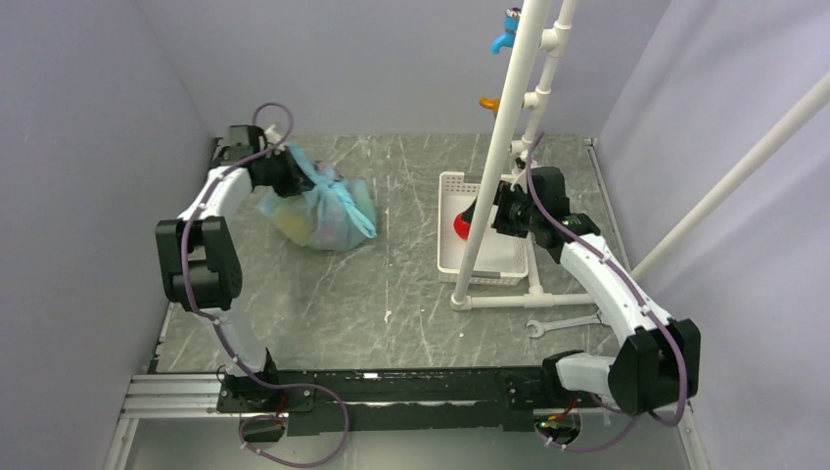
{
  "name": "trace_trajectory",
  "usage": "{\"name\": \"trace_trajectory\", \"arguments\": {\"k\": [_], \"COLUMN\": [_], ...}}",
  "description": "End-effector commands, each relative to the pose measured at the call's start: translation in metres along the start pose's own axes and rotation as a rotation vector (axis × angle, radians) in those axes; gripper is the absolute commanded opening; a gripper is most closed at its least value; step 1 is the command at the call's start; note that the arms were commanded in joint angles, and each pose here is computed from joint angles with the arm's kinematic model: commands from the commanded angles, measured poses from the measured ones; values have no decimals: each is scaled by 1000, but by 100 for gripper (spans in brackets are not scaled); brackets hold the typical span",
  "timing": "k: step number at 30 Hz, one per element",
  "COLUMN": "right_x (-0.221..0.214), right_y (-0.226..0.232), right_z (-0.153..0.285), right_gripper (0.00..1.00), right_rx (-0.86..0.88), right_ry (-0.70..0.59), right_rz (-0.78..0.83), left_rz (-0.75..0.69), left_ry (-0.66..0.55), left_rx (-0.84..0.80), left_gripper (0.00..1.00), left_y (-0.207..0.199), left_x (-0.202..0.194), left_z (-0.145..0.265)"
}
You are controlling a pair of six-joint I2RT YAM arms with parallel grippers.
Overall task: Take the fake fruits out of the plastic bag
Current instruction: Move the plastic bag to the center of the board.
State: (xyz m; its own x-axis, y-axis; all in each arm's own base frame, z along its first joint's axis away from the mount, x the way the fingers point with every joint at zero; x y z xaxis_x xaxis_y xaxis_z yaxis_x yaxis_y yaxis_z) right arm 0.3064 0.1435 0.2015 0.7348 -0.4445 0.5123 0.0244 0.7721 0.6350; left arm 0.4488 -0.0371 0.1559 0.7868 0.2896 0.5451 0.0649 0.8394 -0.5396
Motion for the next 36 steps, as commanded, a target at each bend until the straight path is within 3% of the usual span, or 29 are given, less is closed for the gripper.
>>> {"name": "trace_trajectory", "arguments": {"k": [1, 9, 18, 25, 29, 36], "right_x": [26, 16, -7, -15, -21, -26], "right_y": [45, 98, 137, 146, 146, 137], "right_z": [-12, -54, -75, -104, -120, -138], "right_gripper": [100, 93, 93, 90, 82, 82], "right_rx": [174, 387, 593, 571, 561, 497], "right_ry": [-52, 83, 128, 149, 191, 173], "right_rz": [101, 163, 232, 183, 156, 151], "left_rz": [-90, -83, -98, -133, -146, -141], "left_ry": [8, 31, 120, 145, 151, 157], "left_rx": [-183, -319, -478, -561, -532, -540], "left_gripper": [0, 0, 0, 0, 0, 0], "left_y": [-71, -88, -133, -159, -159, -160], "left_x": [2, -22, -52, -64, -68, -68], "left_z": [8, 3, -12, -7, -10, -10]}}
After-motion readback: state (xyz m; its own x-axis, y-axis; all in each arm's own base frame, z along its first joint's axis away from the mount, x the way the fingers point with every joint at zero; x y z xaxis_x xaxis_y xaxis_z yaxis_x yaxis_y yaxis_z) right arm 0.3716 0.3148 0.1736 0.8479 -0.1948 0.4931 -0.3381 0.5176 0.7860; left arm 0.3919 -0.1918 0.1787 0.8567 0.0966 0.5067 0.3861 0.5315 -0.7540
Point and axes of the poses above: each gripper's point midway between its finger pads, its own z axis back along the fingers, its own y axis along the line the jaws close on, x = y × z, the point moved 2 cm from there along z, back along the fingers, and after that the axes turned 11 degrees about -z, right-handed, at the moved point
